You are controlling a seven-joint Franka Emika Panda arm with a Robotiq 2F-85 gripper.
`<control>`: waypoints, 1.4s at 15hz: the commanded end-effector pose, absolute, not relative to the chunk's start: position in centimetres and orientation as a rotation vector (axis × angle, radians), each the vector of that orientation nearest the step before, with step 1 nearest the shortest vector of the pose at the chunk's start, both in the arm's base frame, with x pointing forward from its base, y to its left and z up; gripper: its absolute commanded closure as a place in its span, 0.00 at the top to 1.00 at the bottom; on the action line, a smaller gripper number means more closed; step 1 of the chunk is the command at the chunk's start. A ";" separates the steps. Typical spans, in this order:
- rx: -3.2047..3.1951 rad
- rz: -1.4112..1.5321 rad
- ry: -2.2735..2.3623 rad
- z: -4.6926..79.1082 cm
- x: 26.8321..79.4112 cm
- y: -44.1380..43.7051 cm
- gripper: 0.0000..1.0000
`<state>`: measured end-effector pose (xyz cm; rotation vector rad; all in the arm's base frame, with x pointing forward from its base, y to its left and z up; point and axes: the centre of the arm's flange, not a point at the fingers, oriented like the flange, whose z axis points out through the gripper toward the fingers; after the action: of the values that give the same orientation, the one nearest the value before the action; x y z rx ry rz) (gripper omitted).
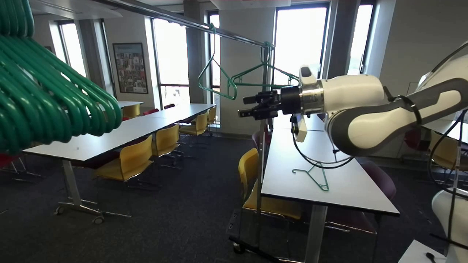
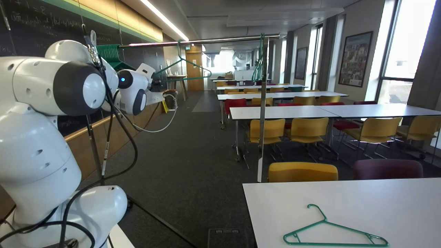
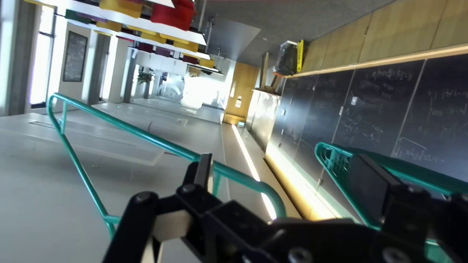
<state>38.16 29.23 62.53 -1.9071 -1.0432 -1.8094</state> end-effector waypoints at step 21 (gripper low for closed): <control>-2.017 -2.247 -1.174 66.6 38.3 31.8 1.00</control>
<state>40.24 30.67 67.53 -1.9697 -1.1881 -2.1705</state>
